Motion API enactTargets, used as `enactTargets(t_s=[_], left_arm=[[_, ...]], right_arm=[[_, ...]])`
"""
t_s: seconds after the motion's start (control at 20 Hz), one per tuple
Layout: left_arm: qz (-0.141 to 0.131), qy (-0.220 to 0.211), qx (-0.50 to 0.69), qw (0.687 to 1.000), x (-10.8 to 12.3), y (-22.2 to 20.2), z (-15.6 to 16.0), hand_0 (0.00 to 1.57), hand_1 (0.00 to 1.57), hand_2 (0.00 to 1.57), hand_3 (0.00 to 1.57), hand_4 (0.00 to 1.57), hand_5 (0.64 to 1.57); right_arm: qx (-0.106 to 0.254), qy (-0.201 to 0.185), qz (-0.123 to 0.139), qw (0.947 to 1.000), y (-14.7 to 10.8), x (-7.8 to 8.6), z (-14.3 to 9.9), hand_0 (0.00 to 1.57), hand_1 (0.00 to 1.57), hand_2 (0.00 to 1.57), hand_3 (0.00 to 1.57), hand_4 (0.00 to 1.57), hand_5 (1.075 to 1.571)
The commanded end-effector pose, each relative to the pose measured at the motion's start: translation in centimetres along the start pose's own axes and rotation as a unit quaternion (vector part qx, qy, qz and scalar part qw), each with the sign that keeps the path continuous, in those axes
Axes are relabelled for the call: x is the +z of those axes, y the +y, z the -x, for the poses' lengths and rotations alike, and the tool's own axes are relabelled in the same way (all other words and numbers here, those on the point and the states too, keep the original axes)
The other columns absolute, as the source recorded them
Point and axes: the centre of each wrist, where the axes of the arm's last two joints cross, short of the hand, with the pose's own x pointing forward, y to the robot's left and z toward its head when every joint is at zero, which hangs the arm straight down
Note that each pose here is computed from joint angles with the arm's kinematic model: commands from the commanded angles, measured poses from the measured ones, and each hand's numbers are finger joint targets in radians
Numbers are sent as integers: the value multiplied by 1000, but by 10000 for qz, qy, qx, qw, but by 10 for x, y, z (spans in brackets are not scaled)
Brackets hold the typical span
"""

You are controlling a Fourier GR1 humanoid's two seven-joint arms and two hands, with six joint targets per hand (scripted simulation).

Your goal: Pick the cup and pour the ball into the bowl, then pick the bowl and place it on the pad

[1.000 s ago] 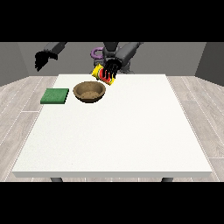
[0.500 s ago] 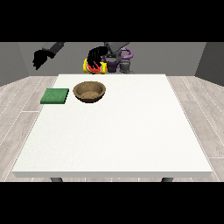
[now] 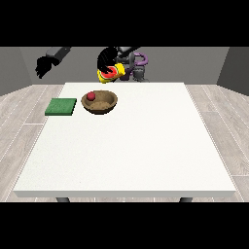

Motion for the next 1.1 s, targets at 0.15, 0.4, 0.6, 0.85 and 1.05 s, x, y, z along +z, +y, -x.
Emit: enactTargets(t_s=[0.15,0.4,0.6,0.85,1.05], left_arm=[[60,-137,-269,9995,2,7,-1,1511,1511,1571,1571,1209,1470],[-483,1014,2875,9512,4,17,29,0,0,1571,1571,1244,1458],[-513,2156,4401,8702,13,-10,49,151,151,1571,1571,884,1567],[-1292,2796,6027,7361,31,-6,58,1417,1417,1571,1571,1091,1542],[-1843,2975,6923,6310,47,-3,70,1313,1313,1571,1564,940,1551]], right_arm=[[-48,184,-40,9998,1,1,0,0,0,0,261,757,1543],[-214,216,429,9986,-15,13,6,0,0,212,253,751,1556],[-190,93,510,9985,-8,11,7,0,0,212,253,751,1556],[-280,154,228,9992,42,-25,-1,0,0,186,141,749,1557],[-559,521,350,9965,65,-21,20,0,0,0,0,715,1568]])
